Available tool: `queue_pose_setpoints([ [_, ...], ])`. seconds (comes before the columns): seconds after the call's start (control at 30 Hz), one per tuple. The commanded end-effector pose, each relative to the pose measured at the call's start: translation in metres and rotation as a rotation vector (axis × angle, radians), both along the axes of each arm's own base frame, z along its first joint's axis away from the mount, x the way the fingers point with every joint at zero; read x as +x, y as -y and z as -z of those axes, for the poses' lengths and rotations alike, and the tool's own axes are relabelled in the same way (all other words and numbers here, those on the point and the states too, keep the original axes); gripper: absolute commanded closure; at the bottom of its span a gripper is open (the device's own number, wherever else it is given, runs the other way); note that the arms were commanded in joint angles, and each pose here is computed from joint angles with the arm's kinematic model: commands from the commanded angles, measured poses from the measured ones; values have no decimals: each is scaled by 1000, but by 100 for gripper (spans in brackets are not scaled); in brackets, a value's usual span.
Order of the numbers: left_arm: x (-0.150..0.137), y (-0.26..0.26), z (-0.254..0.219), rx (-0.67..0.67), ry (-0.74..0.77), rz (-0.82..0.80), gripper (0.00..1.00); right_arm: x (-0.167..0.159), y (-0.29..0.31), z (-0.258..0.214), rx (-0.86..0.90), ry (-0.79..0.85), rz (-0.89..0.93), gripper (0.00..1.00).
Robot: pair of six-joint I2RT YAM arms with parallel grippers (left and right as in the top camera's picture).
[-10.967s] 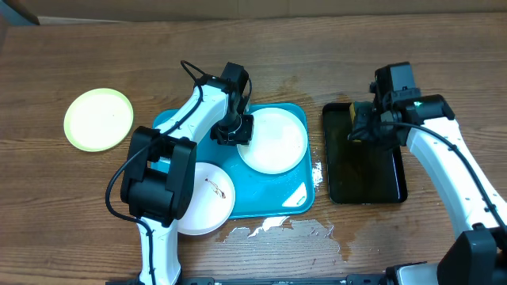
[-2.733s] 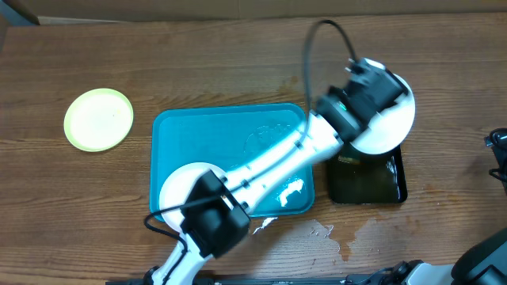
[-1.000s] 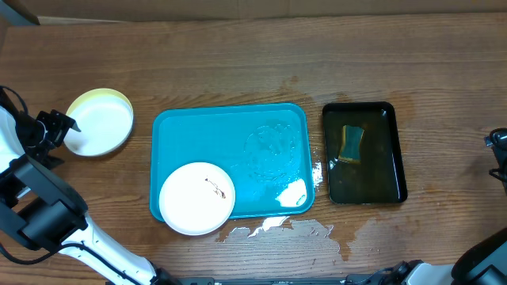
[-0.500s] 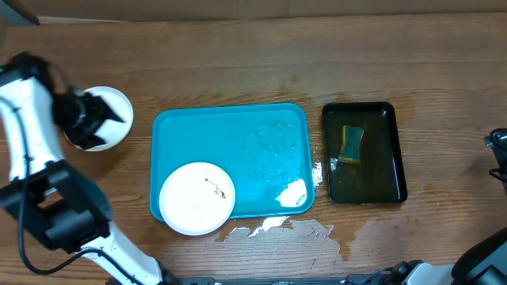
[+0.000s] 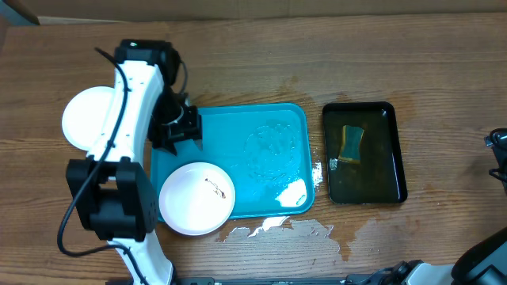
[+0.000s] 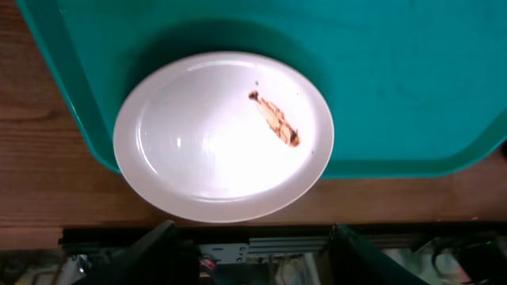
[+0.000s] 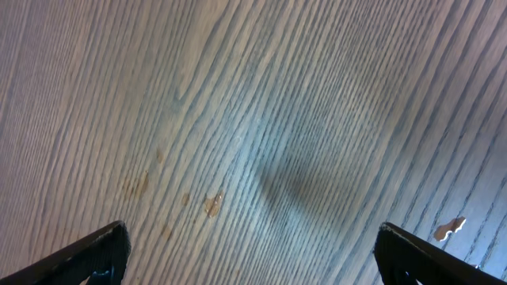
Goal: Clean dirty plates on tray and stack at the side
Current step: 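Release the plate and reach the left gripper to the lower white plate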
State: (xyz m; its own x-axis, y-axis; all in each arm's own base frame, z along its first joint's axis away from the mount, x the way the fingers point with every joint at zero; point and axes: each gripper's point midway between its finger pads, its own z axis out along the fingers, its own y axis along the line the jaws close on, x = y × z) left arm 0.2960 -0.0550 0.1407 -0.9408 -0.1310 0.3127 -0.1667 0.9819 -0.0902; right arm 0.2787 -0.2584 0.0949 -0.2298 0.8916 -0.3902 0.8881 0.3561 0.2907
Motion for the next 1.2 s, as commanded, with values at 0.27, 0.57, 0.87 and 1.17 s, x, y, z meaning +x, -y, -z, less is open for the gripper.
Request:
queue_pose_setpoints([
  [0.27, -119, -17, -25, 112, 115, -146, 38, 5, 7, -15, -28, 36, 10, 0],
  [0.57, -164, -32, 26, 223, 86, -375, 45, 5, 7, -15, -28, 36, 10, 0],
  [0.87, -137, -31, 54, 211, 165, -488, 50, 5, 7, -15, -28, 36, 10, 0],
  [1.17, -117, -45, 55, 278, 264, -550, 50, 5, 7, -15, -28, 36, 10, 0],
])
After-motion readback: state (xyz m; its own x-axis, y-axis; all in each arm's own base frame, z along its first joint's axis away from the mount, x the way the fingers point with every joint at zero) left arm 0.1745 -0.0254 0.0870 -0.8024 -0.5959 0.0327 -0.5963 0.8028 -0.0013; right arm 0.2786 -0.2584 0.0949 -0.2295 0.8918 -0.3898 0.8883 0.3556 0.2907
